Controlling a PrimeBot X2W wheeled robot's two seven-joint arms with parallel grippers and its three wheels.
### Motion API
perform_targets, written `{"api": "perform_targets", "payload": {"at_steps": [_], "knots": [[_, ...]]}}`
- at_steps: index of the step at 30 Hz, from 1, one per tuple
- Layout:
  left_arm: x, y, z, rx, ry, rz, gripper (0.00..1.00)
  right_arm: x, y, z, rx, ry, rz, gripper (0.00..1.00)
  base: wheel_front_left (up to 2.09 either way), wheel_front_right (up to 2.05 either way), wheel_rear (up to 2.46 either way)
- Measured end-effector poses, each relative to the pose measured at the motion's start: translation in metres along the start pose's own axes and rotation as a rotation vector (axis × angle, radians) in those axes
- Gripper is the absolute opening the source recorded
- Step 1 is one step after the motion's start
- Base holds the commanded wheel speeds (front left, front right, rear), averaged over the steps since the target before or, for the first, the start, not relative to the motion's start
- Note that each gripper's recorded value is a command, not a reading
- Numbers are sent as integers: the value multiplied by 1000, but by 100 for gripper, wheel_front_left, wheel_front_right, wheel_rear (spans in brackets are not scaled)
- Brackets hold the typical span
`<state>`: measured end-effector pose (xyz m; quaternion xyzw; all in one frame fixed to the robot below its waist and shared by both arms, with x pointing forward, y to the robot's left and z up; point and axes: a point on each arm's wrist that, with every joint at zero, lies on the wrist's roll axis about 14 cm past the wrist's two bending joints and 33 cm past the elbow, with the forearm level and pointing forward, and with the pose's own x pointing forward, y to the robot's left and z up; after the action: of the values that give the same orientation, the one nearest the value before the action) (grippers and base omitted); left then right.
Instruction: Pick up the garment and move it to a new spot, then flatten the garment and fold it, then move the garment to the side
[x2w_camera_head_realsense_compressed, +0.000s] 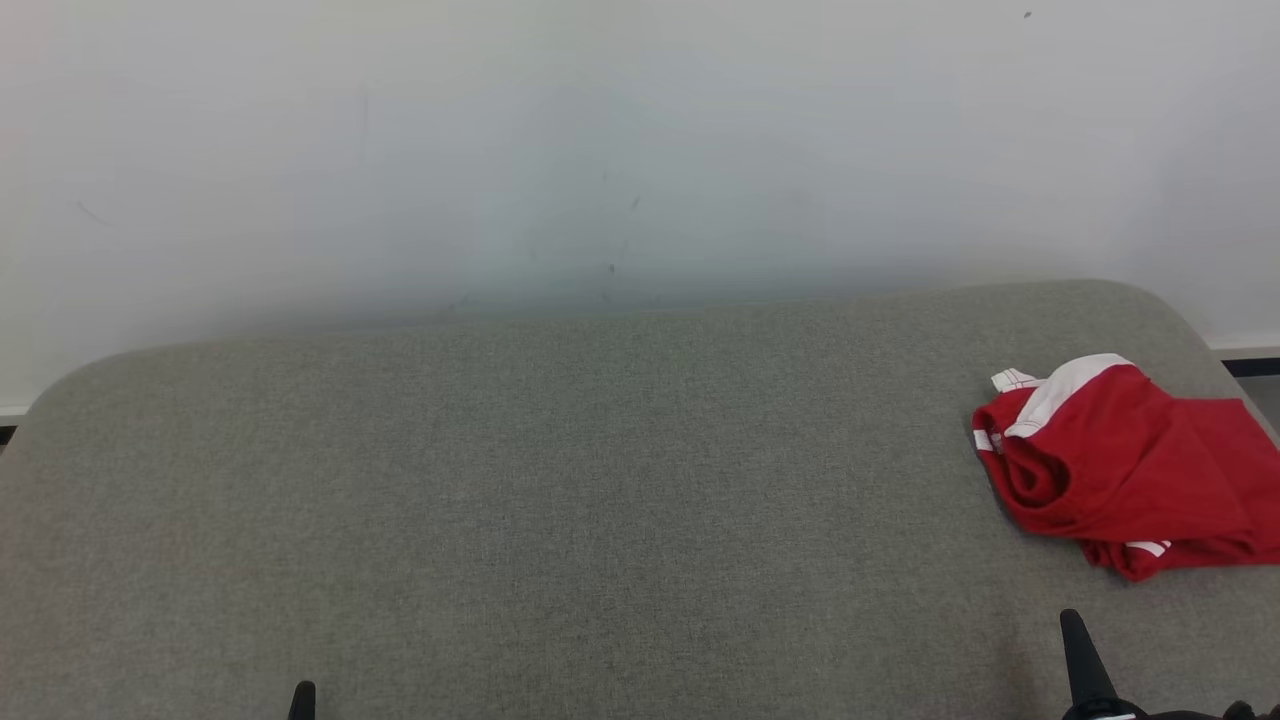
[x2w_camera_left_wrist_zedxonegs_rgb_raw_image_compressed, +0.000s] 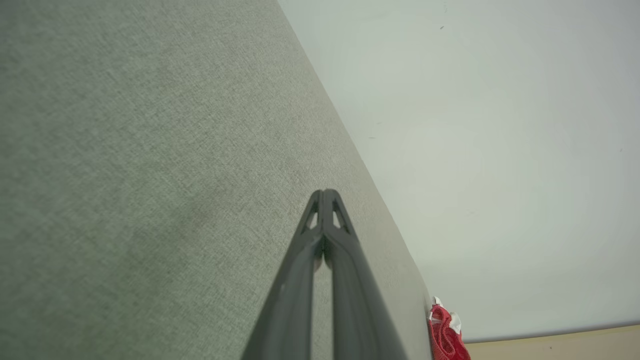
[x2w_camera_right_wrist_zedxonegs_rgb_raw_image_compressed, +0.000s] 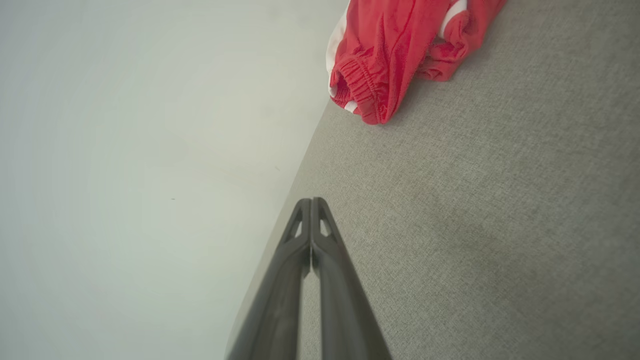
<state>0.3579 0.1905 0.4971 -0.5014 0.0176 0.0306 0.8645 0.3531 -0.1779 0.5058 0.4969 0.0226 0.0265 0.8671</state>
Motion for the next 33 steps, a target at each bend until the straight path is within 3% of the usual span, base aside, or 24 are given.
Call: {"api": "perform_targets", "payload": {"at_steps": [33], "knots": [[22,-10,-5,-297,54,-38,0,11,-13,22,305,-73,-22,0,0,0,0]]}}
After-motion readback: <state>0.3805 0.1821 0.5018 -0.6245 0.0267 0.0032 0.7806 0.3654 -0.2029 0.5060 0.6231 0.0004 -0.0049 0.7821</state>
